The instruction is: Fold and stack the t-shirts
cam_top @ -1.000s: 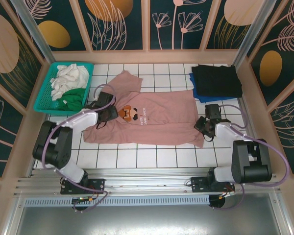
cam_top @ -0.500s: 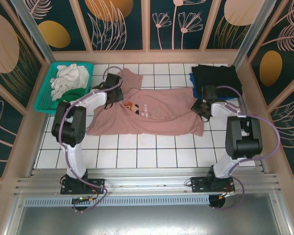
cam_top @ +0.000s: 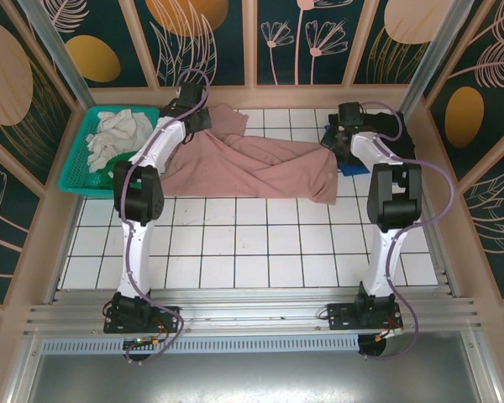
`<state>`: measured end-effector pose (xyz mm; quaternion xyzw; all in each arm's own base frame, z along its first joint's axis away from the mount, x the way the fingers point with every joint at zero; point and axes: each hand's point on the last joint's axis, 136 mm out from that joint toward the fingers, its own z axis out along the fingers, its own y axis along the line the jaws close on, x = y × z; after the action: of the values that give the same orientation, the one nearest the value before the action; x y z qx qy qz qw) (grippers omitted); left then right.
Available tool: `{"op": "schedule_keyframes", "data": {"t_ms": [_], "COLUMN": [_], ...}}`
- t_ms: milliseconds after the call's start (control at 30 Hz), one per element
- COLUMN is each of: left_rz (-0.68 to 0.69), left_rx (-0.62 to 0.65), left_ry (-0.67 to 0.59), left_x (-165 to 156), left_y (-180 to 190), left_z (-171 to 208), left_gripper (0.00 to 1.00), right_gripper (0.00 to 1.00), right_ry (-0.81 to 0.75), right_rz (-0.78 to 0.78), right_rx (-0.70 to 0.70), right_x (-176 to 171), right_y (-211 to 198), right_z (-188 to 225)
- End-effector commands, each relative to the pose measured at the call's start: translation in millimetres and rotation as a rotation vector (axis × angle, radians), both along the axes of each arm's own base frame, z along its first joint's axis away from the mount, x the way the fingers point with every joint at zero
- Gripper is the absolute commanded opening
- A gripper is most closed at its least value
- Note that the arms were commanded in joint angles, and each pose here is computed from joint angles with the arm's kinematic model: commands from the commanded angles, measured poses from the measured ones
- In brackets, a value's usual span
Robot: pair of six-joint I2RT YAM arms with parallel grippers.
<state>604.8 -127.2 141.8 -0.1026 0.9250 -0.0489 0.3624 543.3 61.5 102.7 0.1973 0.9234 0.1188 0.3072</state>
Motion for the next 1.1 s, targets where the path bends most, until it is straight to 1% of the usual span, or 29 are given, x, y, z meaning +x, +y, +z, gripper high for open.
{"op": "schedule_keyframes", "data": {"t_ms": [0,67,133,167,233,333,367,433,500,600,633,667,700,733,800,867,967,1067], "left_rz": [0.060,0.081,0.096,0.096,0.112,0.174,0.189,0.205,0.240,0.274,0.274,0.269,0.267,0.258,0.230,0.205,0.175,0.110], "left_rx": [0.035,0.010,-0.017,-0.018,-0.005,0.006,0.009,-0.044,-0.079,-0.145,-0.174,-0.205,-0.239,-0.268,-0.335,-0.370,-0.394,-0.400], "left_ry": [0.004,-0.026,-0.023,-0.006,0.079,0.179,0.228,0.261,0.281,0.275,0.271,0.268,0.264,0.262,0.250,0.231,0.182,0.091], "left_x": [-57,-104,-157,-180,-230,-293,-314,-346,-370,-392,-396,-401,-405,-409,-413,-415,-410,-378], "left_y": [24,27,26,24,25,42,49,54,60,65,64,62,60,57,50,46,42,27], "left_z": [56,67,61,53,24,-9,-28,-41,-45,-43,-42,-41,-40,-40,-37,-30,-13,8], "left_gripper": [0.00,0.00,0.00,0.00,0.00,0.00,0.00,0.00,0.00,0.00,0.00,0.02,0.13,0.19,0.24,0.27,0.33,0.39], "right_gripper": [0.00,0.00,0.00,0.00,0.00,0.00,0.00,0.02,0.03,0.06,0.09,0.16,0.24,0.24,0.27,0.31,0.38,0.42], "right_ry": [-0.059,-0.068,-0.024,-0.003,0.061,0.111,0.112,0.112,0.099,0.100,0.096,0.095,0.092,0.088,0.063,0.020,-0.082,-0.156], "right_rz": [0.035,0.049,0.037,0.042,0.020,-0.025,-0.037,-0.071,-0.079,-0.096,-0.096,-0.089,-0.082,-0.077,-0.053,-0.029,-0.013,0.037], "right_rx": [-0.009,0.039,0.049,0.050,0.038,0.072,0.085,0.106,0.119,0.127,0.131,0.136,0.144,0.145,0.156,0.160,0.152,0.196], "right_x": [-38,-73,-116,-136,-181,-237,-250,-274,-288,-302,-304,-307,-308,-308,-307,-304,-293,-266], "right_y": [8,14,15,17,14,7,5,0,-1,-3,-3,-1,0,1,7,12,16,33], "right_z": [57,58,37,27,1,-19,-20,-20,-15,-8,-6,-6,-3,-1,11,30,59,70]}}
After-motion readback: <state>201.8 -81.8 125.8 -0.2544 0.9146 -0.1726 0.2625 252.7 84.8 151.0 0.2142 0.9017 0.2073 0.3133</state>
